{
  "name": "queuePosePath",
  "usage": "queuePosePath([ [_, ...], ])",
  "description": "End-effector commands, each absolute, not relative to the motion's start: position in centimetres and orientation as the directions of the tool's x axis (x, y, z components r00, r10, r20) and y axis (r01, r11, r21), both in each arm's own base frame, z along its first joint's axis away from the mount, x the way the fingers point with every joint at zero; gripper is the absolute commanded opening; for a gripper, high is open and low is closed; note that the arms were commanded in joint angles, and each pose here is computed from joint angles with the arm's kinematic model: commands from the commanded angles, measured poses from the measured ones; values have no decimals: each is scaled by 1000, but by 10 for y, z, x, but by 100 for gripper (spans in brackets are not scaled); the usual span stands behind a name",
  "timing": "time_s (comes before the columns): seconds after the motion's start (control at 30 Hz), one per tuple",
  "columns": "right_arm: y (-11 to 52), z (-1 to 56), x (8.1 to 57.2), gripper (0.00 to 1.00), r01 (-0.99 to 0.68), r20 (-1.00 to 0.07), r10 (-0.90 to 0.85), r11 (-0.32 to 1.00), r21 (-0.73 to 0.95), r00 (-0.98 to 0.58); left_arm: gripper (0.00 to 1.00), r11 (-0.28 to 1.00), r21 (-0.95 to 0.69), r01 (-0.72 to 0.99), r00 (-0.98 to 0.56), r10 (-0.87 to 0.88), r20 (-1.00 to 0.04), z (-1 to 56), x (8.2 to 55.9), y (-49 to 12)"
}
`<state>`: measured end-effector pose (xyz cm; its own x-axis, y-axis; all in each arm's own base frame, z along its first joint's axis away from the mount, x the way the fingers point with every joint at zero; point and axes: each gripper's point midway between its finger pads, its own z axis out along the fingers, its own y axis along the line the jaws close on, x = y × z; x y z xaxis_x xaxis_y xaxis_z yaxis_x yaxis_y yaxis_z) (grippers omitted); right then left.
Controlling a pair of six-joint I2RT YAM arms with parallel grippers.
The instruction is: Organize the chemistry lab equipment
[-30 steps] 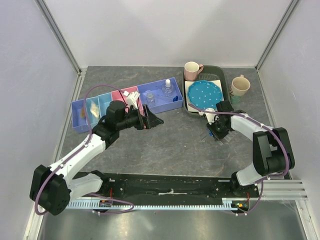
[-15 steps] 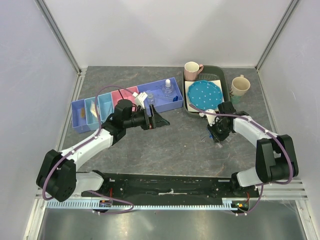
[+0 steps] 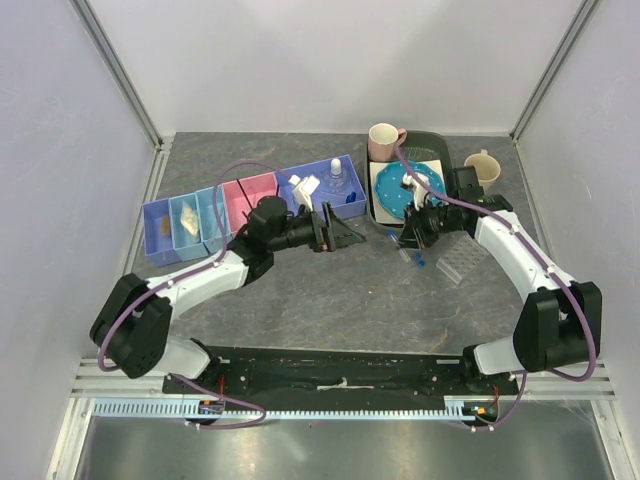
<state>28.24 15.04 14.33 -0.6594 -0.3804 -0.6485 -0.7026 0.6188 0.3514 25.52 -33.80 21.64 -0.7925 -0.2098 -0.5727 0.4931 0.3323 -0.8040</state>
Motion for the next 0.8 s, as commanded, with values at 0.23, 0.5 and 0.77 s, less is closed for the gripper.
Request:
queuePosePath([
  [0.23,211,238,315,13,-602,-663,18,402,690,-748,85,333,-796,505,-718,-351,-602,254,276,-387],
  [0.5,222,249,327,13,-469,-538,158,332,819,-828,75,463,-771,436,-718,-337,-609,242,290,-391],
  [0.77,224,247,329,14,-430,-499,210,299,852,-841,60,530,-723,443,-702,-297,-648,238,301,-392],
])
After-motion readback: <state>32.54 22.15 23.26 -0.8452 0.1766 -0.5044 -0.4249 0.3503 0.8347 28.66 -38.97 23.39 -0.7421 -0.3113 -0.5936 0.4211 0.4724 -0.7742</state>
